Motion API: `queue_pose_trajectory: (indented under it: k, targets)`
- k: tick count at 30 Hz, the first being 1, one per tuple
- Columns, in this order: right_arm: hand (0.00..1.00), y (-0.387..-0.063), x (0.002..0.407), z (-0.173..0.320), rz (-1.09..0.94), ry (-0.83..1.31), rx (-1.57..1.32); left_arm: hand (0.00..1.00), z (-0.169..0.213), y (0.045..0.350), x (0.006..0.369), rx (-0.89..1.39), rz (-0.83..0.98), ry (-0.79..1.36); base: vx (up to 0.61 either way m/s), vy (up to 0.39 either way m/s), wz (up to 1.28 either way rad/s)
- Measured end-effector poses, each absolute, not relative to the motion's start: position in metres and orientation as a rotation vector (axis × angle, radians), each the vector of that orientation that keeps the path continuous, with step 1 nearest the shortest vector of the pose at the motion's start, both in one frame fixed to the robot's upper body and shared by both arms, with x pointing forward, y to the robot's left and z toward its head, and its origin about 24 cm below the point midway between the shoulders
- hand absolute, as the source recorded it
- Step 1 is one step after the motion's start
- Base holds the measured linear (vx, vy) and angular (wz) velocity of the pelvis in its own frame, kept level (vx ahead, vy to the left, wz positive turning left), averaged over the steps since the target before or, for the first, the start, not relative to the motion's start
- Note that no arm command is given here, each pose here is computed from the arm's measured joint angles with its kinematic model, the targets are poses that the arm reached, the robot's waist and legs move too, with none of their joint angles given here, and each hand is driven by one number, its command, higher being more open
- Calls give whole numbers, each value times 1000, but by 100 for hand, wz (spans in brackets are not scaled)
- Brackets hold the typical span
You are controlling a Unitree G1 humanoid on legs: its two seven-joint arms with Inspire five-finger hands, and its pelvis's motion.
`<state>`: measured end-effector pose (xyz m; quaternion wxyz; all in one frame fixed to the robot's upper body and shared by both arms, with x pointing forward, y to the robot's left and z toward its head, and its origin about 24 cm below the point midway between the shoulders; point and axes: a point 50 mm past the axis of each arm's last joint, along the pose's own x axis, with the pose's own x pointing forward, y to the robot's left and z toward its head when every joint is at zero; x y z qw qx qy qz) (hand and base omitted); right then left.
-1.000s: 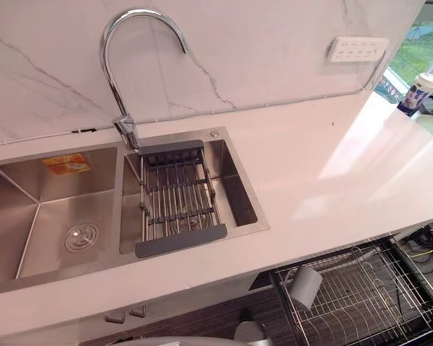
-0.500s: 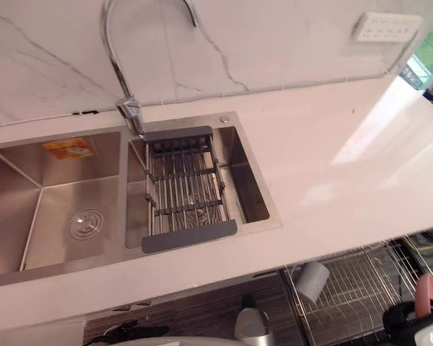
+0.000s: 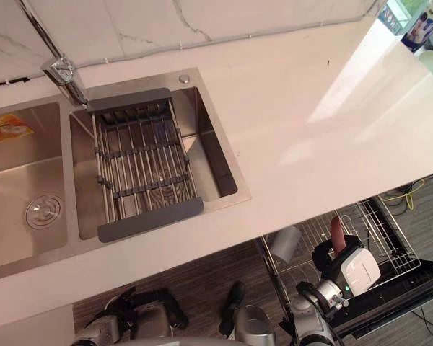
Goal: Walk over to the sink, pick up the cup, carry it to the dishwasher, place the cup inside the dishwasher, then close the dishwasher door
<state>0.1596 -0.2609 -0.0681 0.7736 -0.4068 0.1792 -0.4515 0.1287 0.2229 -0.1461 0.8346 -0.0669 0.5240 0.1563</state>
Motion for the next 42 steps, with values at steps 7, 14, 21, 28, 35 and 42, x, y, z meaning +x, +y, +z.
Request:
queue_pose_trajectory:
  k: [7,14,21,28,35,42]
  targets:
    - [0,-270,151,-65,-959,377,-958,100,-148,213,128,-124,275,1109,-12,53,2]
    - [0,-281,149,-63,-940,395,-1001,100,-151,203,125,-149,241,1127,-48,80,8]
    - [0,-300,156,-56,-930,418,-1024,100,-151,200,124,-155,204,1138,-80,86,3]
    - [0,-312,176,-43,-955,388,-1005,100,-151,204,126,-158,199,1142,-63,78,-24]
    - [100,-320,206,-24,-885,352,-964,100,-141,197,155,-217,148,1062,-30,50,-19]
    - [100,-309,218,-32,-730,428,-929,100,-143,186,155,-243,113,1067,22,29,-11]
